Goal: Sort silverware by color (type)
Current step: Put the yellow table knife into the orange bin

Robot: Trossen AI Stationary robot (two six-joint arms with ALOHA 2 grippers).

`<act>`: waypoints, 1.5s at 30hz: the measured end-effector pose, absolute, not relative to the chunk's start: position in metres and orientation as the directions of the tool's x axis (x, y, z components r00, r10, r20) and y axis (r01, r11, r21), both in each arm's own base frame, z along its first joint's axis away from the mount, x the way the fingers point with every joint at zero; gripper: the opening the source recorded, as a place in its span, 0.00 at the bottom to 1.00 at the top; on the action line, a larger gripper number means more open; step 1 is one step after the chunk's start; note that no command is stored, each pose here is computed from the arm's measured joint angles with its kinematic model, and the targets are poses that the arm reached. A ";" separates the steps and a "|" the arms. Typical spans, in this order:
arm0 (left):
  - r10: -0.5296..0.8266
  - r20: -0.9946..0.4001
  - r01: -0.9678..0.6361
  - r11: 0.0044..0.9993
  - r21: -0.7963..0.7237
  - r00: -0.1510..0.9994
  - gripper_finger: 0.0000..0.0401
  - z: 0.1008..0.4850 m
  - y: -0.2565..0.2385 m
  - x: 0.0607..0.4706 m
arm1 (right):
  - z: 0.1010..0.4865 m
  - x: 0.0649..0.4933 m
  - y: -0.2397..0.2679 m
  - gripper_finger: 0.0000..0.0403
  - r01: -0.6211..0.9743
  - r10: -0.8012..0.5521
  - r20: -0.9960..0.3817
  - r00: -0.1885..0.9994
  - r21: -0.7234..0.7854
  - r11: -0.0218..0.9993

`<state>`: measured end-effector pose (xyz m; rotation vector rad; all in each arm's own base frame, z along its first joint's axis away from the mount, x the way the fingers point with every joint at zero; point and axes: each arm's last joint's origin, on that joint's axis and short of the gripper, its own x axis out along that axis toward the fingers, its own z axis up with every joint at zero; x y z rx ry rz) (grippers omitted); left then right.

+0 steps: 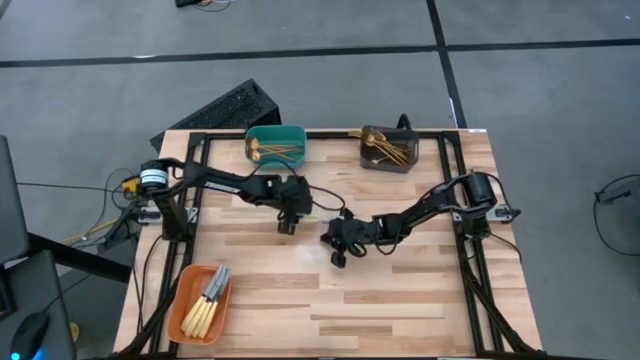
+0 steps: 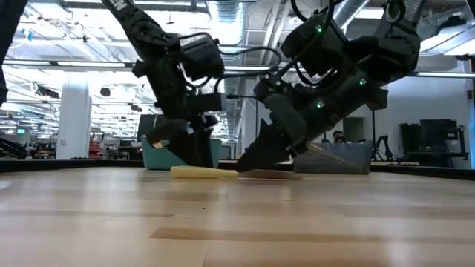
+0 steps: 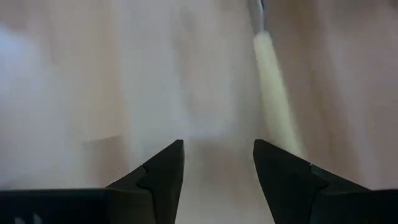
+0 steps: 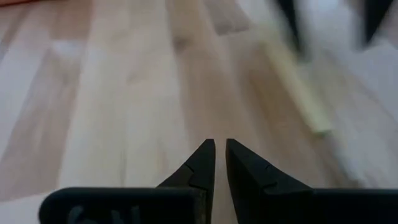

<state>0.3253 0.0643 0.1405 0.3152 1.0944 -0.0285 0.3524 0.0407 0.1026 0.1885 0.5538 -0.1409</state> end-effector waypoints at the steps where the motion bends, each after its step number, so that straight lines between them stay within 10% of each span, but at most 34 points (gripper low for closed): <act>1: 0.106 -0.880 0.188 0.958 0.214 0.464 0.46 0.138 0.063 0.326 | 0.103 0.352 0.040 0.16 0.201 -0.100 -0.532 0.841 0.135 0.970; 13: 0.091 -0.863 0.040 0.991 0.127 0.497 0.45 0.148 0.062 0.325 | 0.125 0.335 0.042 0.16 0.376 -0.321 -0.456 0.830 0.033 0.926; 20: -0.139 -0.782 0.023 0.987 -0.157 0.608 0.45 0.157 0.040 0.336 | 0.144 0.310 0.046 0.16 0.506 -0.479 -0.367 0.797 -0.027 0.862; 35: 0.056 -0.819 -0.079 0.997 0.014 0.571 0.45 0.114 0.005 0.354 | 0.146 0.289 0.047 0.16 0.517 -0.465 -0.364 0.807 0.057 0.854; 45: 0.184 -0.873 -0.179 0.977 0.113 0.451 0.06 0.120 -0.012 0.337 | 0.147 0.289 0.046 0.16 0.539 -0.490 -0.351 0.798 0.051 0.841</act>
